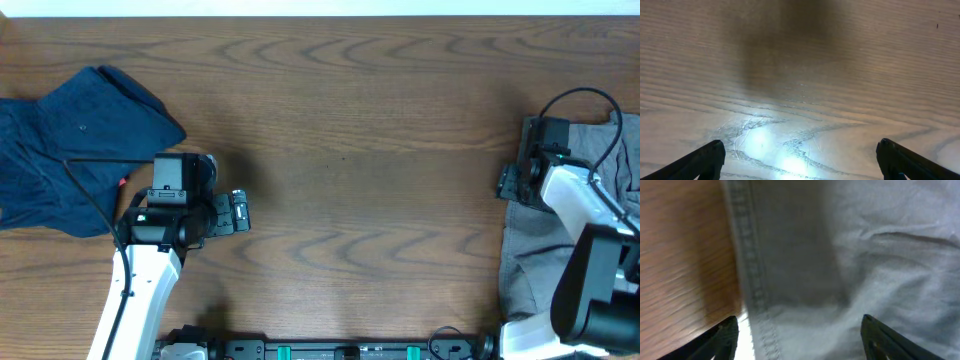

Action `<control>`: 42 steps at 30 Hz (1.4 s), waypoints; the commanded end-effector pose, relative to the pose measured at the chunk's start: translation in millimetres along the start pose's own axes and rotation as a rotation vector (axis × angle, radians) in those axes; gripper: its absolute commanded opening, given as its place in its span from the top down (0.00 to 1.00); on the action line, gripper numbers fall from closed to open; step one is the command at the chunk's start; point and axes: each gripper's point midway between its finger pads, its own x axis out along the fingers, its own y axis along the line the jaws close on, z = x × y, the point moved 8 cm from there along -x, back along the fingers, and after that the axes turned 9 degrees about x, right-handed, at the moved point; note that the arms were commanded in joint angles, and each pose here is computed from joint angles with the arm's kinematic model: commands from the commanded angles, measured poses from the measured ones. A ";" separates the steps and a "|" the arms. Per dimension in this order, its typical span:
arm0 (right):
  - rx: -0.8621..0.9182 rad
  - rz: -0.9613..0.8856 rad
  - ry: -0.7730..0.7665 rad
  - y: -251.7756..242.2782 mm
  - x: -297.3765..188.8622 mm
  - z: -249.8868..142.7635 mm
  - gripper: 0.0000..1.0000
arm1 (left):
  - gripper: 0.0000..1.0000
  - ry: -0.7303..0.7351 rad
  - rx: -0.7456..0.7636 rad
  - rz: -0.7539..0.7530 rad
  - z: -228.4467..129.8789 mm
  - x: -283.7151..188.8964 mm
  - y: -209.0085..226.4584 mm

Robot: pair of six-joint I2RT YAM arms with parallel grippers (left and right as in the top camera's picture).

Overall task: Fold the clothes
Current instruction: 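Move the right gripper onto the grey shorts and grasp the waistband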

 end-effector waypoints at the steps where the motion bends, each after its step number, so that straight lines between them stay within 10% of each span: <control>1: 0.045 -0.041 0.014 -2.8 11.0 2.0 0.30 | 0.02 -0.012 -0.013 0.002 4.1 -3.1 0.7; 8: 0.037 0.039 0.079 10.6 29.5 -5.2 0.93 | 0.02 -0.012 -0.013 0.002 4.2 -3.1 0.7; 17: 0.242 0.670 -0.296 70.6 -4.2 75.7 0.99 | 0.02 -0.046 -0.010 0.000 9.8 -3.3 0.5; 23: 0.472 0.974 -0.635 75.6 -63.3 137.5 0.76 | 0.02 -0.052 -0.014 0.000 10.8 -3.4 0.4; 26: 0.413 1.049 -0.631 81.5 -76.5 143.7 0.43 | 0.02 -0.053 -0.018 0.000 10.9 -3.4 0.4; 28: 0.326 1.069 -0.577 86.8 -75.3 137.4 0.01 | 0.02 -0.053 -0.033 -0.001 11.0 -3.4 0.4; 42: 0.066 0.373 -0.023 24.9 -64.5 16.3 0.01 | 0.02 -0.053 -0.066 -0.001 11.0 -3.4 0.4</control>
